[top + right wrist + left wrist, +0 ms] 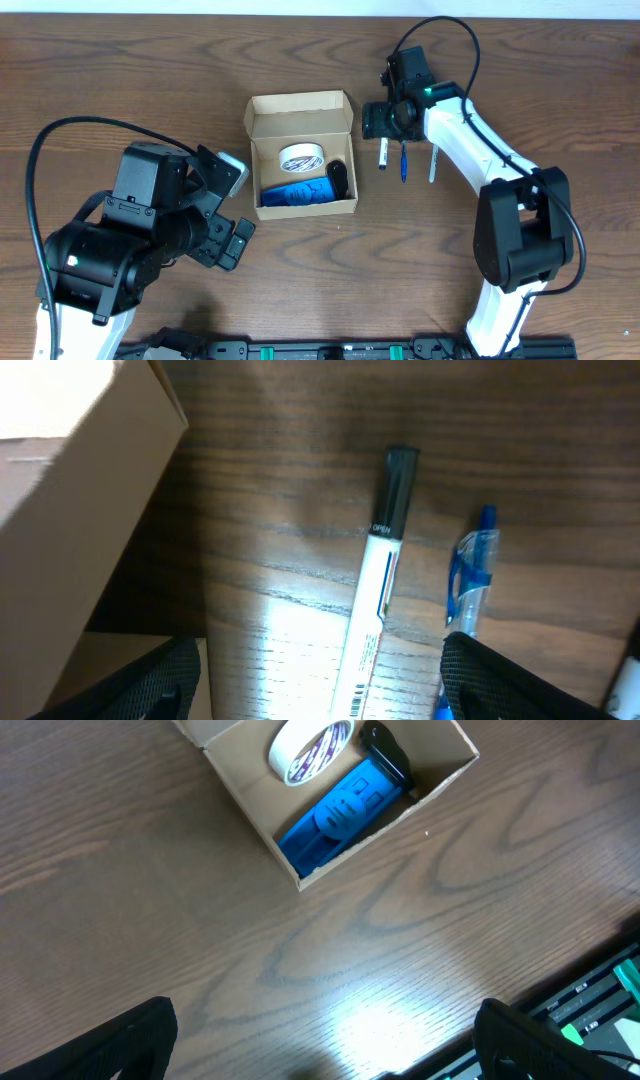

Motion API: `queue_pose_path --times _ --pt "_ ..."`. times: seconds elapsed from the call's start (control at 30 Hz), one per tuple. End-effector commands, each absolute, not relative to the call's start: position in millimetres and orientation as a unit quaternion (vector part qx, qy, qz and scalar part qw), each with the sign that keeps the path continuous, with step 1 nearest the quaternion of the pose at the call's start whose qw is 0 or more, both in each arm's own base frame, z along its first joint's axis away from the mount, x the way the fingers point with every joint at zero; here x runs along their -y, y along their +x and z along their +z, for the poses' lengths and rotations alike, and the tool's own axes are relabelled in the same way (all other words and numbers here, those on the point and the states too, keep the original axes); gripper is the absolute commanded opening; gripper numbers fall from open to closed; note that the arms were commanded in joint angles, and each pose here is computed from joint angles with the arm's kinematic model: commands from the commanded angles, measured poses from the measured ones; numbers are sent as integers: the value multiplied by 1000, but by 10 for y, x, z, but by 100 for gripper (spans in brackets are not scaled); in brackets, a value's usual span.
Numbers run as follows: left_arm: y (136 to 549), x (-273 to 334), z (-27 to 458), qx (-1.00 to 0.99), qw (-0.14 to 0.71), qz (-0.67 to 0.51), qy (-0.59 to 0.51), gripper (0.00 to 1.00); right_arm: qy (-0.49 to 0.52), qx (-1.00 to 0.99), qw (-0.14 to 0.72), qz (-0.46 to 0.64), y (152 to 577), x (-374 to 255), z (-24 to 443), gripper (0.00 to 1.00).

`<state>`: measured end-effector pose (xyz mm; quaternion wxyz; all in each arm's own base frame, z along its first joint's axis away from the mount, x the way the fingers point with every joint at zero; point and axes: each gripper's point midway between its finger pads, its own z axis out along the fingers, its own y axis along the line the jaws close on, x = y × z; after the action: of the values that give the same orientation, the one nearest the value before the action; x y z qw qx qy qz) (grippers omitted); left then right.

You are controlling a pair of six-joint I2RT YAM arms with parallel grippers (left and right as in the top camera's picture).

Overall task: Pack container
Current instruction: 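Lower the right gripper and grasp the black-capped white marker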

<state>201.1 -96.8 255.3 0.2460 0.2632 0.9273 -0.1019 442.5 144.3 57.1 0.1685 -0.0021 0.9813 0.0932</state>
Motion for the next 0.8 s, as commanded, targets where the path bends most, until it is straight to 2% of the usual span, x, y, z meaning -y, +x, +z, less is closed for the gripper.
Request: queue_pose_path --times 0.0,0.33,0.77 --pt "2013 980 2606 -923 252 -104 270 95 17 -983 152 102 4417 -1437 471 79" --pt "2013 980 2606 -923 252 -104 270 95 21 -987 131 88 4402 -1416 215 69" --pt "2013 980 2606 -923 252 -104 270 95 18 -991 118 65 4367 -1443 -11 64"
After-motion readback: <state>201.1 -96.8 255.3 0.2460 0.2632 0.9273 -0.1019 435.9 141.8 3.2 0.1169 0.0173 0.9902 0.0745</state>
